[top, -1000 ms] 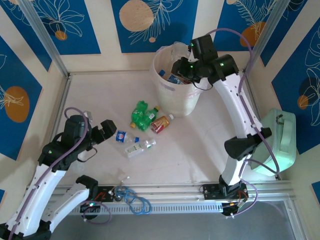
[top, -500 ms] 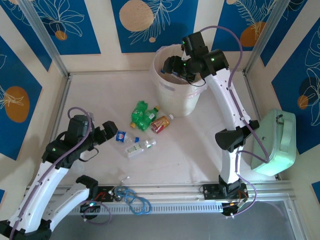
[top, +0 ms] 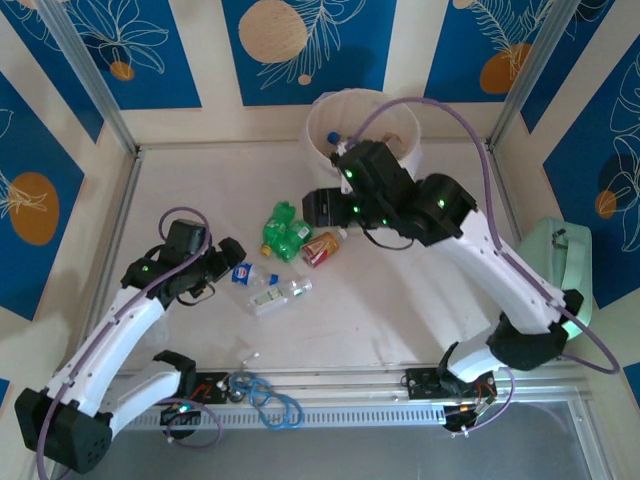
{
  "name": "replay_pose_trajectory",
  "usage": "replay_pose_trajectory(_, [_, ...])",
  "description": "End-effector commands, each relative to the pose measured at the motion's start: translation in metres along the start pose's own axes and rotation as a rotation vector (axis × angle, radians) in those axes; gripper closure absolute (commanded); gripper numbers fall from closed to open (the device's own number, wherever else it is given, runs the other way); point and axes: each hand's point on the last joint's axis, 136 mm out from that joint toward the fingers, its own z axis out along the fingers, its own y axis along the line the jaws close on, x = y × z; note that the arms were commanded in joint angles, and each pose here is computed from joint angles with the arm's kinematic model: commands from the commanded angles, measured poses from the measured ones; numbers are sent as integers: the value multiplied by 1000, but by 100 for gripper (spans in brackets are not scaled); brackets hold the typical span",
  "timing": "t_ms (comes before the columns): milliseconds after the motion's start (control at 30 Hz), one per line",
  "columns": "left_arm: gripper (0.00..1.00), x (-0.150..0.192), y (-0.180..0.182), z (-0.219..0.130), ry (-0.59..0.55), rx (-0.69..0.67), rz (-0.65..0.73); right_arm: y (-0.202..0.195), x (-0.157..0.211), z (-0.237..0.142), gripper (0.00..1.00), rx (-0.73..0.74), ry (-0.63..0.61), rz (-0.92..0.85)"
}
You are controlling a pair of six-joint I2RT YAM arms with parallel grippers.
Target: Put the plastic bottles in the bin
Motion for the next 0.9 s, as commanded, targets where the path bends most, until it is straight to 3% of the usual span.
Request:
replay_pose_trajectory(0, [5, -3, 8, 15, 10, -15, -101, -4, 13, 9, 30, 4, -19, 59])
replay_pose_trajectory(400, [9, -6, 25, 58, 28, -81, -209, 0, 71, 29, 33, 6, 105, 43])
replay_pose_trajectory(867, [11, -18, 28, 90, 64, -147, -248, 6, 87, 36, 33, 6, 142, 27])
